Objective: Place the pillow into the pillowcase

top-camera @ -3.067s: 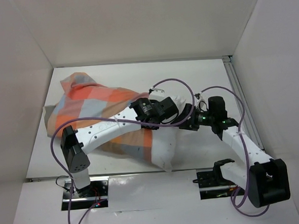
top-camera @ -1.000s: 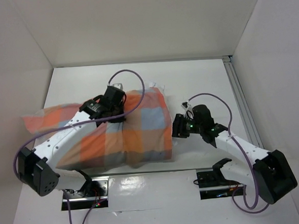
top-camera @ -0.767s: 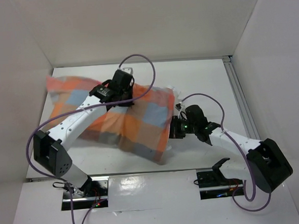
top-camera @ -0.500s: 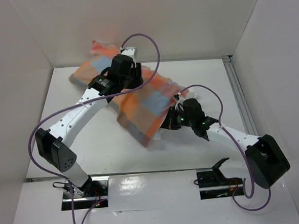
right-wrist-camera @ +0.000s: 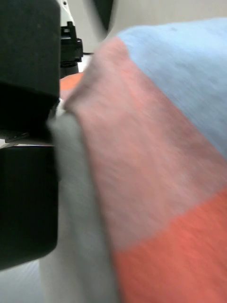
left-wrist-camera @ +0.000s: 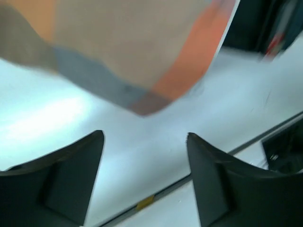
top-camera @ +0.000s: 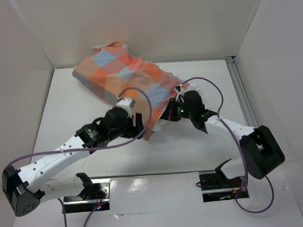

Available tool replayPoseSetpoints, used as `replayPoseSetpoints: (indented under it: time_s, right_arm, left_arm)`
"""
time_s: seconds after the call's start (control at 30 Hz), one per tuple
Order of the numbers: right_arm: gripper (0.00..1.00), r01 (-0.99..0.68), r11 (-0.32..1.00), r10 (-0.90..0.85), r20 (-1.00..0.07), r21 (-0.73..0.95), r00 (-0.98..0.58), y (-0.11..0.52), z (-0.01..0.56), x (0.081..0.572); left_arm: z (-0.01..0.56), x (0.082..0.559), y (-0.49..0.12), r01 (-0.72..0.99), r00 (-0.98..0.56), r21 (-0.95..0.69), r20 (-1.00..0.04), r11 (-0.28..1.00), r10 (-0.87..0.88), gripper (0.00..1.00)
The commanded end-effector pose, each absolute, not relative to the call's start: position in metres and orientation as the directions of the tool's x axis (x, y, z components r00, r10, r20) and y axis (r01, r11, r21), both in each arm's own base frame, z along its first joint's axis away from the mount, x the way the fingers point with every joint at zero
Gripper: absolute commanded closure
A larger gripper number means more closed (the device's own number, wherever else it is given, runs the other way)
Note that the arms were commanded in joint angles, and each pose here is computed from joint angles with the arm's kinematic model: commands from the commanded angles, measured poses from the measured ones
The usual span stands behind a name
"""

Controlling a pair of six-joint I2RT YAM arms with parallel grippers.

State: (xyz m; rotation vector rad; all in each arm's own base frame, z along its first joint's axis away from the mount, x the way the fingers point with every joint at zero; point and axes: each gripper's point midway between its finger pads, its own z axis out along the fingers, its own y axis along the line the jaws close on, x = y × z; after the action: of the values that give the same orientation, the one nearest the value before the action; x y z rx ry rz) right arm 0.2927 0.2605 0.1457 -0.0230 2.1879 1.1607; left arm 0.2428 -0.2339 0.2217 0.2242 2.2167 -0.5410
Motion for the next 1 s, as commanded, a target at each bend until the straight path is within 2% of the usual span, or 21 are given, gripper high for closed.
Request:
replayPoseSetpoints:
  time_s: [0.0,0.1,0.27,0.33,0.47,0.6,0.63,0.77,0.97]
  right_arm:
    - [1.00,-0.414,0.562,0.352,-0.659,0.717,-0.665,0.263,0.197,0.332]
    - [1.00,-0.424,0.533,0.362,-0.650,0.733,-0.669,0.264,0.205,0.334]
    - [1.00,-0.442,0.519,0.374,-0.660,0.731,-0.652,0.261,0.223,0.348]
    - [1.00,-0.443,0.513,0.381,-0.658,0.735,-0.650,0.262,0.227,0.349]
    - [1.00,-0.454,0.505,0.379,-0.661,0.734,-0.647,0.264,0.232,0.352]
    - [1.00,-0.453,0.502,0.371,-0.656,0.737,-0.657,0.266,0.229,0.351]
    - [1.00,-0.453,0.502,0.371,-0.656,0.737,-0.657,0.266,0.229,0.351]
    - [1.00,-0.449,0.489,0.361,-0.642,0.748,-0.676,0.269,0.224,0.350]
    - [1.00,-0.461,0.480,0.359,-0.647,0.746,-0.673,0.270,0.229,0.351]
  left_arm:
    - [0.163,0.212,-0.250,0.297,-0.736,-0.402,-0.674,0.866,-0.061,0.14]
    - [0.131,0.206,-0.252,0.284,-0.758,-0.390,-0.651,0.876,-0.044,0.12]
    - [0.111,0.231,-0.270,0.295,-0.704,-0.389,-0.706,0.873,-0.077,0.09]
    - [0.094,0.234,-0.274,0.285,-0.712,-0.389,-0.698,0.876,-0.078,0.07]
    - [0.099,0.237,-0.294,0.353,-0.684,-0.432,-0.725,0.830,-0.087,0.07]
    - [0.094,0.249,-0.288,0.269,-0.668,-0.438,-0.726,0.858,-0.162,0.07]
    - [0.094,0.251,-0.287,0.266,-0.658,-0.440,-0.733,0.858,-0.172,0.11]
    - [0.096,0.261,-0.280,0.170,-0.613,-0.481,-0.735,0.860,-0.290,0.12]
    - [0.078,0.271,-0.277,0.096,-0.620,-0.431,-0.731,0.897,-0.284,0.14]
